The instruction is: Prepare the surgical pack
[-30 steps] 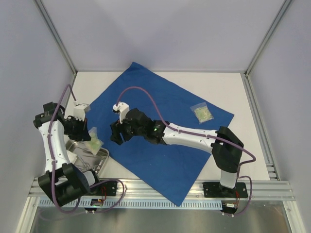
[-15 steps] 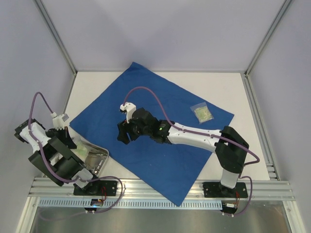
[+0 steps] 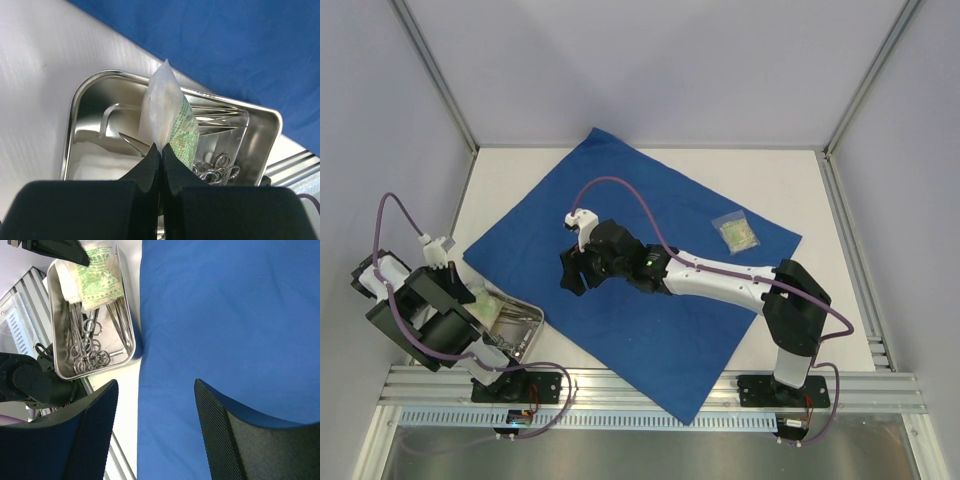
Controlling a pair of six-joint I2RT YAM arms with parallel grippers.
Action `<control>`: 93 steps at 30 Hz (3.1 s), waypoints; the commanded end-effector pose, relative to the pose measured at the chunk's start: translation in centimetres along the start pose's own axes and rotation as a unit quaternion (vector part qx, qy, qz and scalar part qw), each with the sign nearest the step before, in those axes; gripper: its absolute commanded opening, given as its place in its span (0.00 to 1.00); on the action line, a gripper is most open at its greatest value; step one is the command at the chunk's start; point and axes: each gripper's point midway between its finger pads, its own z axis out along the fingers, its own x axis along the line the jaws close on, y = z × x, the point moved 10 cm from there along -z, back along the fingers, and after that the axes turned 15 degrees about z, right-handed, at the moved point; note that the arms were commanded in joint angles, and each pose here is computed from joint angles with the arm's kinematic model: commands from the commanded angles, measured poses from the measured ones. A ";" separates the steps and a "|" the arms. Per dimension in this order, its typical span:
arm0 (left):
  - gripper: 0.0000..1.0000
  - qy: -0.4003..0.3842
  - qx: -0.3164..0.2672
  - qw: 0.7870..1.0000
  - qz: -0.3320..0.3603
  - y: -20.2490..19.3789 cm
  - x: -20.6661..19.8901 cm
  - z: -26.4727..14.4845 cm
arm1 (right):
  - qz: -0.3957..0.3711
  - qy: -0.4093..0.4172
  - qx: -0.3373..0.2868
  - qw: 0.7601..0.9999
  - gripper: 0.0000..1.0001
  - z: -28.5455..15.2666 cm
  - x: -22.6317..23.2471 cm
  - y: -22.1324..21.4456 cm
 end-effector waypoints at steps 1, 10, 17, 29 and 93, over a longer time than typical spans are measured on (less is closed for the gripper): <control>0.00 0.026 -0.017 0.999 0.014 0.0 1.2 0.4 | -0.016 0.001 -0.023 1.000 0.65 -0.8 0.9 1.4; 0.00 0.057 0.012 0.998 -0.006 -1.3 1.6 1.4 | -0.029 -0.005 -0.030 0.999 0.65 -1.6 1.0 1.8; 0.27 0.104 0.019 0.994 0.000 -1.3 1.4 0.7 | -0.036 -0.013 -0.034 0.999 0.65 -1.8 0.9 2.0; 0.60 0.149 -0.017 0.987 0.058 1.4 -1.6 -3.6 | -0.045 -0.012 -0.032 0.998 0.65 -2.0 1.0 2.0; 0.53 0.045 -0.051 0.995 0.080 3.9 -9.4 -5.2 | 0.195 -0.373 -0.097 0.902 0.00 -19.2 -28.1 6.4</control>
